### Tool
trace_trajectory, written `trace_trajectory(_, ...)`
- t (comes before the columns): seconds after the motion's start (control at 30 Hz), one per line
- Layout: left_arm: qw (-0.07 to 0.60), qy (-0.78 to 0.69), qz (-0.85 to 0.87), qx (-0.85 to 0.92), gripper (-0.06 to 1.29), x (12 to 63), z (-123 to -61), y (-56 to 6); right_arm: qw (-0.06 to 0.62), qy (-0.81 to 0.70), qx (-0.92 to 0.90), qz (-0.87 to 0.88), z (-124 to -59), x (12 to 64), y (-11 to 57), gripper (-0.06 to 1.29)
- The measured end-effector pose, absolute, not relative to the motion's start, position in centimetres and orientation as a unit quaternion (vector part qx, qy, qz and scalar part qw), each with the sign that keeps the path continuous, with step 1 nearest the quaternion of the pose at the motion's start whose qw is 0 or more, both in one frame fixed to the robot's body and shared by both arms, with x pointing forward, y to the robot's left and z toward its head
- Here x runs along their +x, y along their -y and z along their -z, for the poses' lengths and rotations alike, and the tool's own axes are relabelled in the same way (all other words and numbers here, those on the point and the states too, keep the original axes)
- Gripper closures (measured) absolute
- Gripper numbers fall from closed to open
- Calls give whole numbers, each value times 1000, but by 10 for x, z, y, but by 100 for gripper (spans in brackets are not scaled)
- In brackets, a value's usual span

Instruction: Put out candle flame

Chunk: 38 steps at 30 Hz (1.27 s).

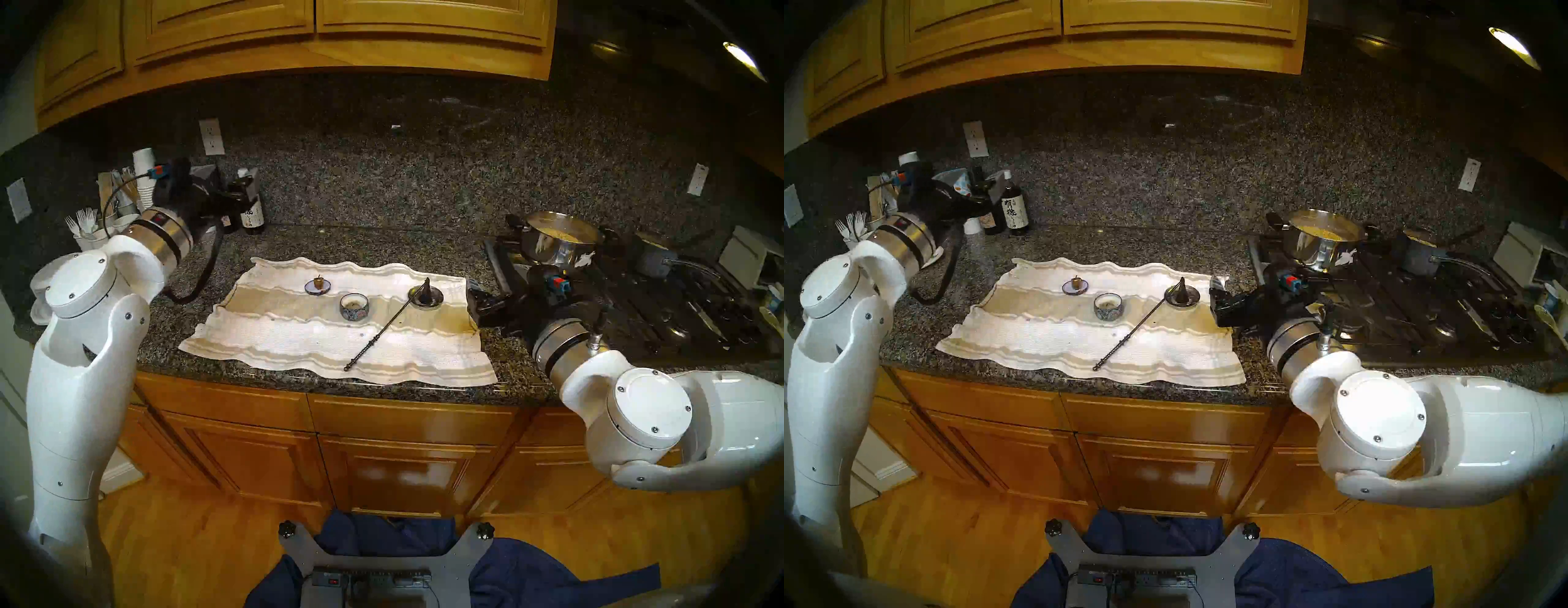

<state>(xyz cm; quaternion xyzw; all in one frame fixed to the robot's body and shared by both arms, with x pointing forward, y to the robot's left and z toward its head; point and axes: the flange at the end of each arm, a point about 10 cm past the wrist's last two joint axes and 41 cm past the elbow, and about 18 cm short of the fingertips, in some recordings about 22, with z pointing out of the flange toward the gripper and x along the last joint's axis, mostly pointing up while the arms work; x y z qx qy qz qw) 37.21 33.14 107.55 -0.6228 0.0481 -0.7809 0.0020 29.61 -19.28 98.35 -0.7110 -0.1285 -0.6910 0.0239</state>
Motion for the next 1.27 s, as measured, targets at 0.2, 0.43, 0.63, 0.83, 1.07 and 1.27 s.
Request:
trace_trajectory(0.2,28,-22,785,-619,2,358,-1058,-354,24,129,-711,691,-984,296,193,-1)
trace_trajectory(0.43,21,-23,792,-609,2,348,-1040,-356,24,129,-711,691,-984,296,193,-1)
trace_trajectory(0.63,16,-25,795,-606,2,346,-1035,-355,24,129,-711,691,-984,296,193,-1)
trace_trajectory(0.83,14,-26,798,-602,2,345,-1035,-355,24,129,-710,691,-984,296,193,-1)
trace_trajectory(1.07,14,-29,800,-600,2,344,-1035,-355,24,129,-710,691,-984,296,193,-1)
trace_trajectory(1.27,14,-30,800,-599,2,344,-1035,-355,24,129,-710,691,-984,296,193,-1)
